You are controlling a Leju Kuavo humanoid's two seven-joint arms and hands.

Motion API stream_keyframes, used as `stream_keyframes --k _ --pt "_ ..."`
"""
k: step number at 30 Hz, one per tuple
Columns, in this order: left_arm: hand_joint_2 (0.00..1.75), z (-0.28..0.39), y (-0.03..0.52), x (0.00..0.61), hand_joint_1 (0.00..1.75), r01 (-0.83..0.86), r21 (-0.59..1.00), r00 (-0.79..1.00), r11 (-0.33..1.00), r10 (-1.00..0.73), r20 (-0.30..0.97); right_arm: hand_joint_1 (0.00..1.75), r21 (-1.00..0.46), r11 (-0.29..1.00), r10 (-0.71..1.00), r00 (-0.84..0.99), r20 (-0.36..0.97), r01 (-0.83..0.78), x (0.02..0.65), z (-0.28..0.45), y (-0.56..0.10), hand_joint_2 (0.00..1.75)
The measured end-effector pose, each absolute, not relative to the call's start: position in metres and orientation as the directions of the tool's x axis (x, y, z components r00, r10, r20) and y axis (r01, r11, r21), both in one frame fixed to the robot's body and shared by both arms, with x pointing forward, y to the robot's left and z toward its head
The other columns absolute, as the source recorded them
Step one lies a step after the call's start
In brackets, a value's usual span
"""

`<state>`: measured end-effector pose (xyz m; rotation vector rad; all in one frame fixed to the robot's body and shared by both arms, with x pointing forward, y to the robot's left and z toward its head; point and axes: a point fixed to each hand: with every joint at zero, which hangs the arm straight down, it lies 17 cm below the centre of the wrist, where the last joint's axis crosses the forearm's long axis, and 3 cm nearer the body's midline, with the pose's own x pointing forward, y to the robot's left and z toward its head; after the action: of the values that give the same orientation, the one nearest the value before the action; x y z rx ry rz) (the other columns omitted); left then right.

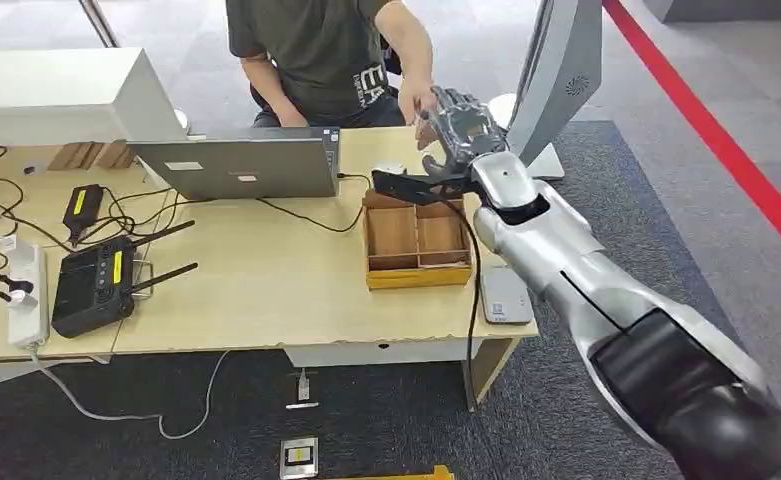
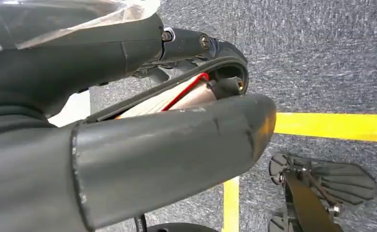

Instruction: Pass the card to the sensor for recognition and then transmit it.

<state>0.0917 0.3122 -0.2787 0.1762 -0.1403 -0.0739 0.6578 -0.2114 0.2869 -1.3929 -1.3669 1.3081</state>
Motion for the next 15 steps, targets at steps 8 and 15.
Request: stream_keyframes --k 8,15 --pt "0.00 -0.279 0.313 0.089 0.00 0.052 0.179 0.990 0.982 -0.074 0.119 0.00 -0.973 -0.114 0.988 -0.078 -0.132 0.199 0.659 0.290 -0.235 0.00" --pt "0.00 -0.280 0.311 0.084 0.00 0.046 0.175 0.993 0.983 -0.064 0.102 0.00 -0.986 0.089 0.995 -0.063 0.081 0.144 0.635 0.254 -0.266 0.00"
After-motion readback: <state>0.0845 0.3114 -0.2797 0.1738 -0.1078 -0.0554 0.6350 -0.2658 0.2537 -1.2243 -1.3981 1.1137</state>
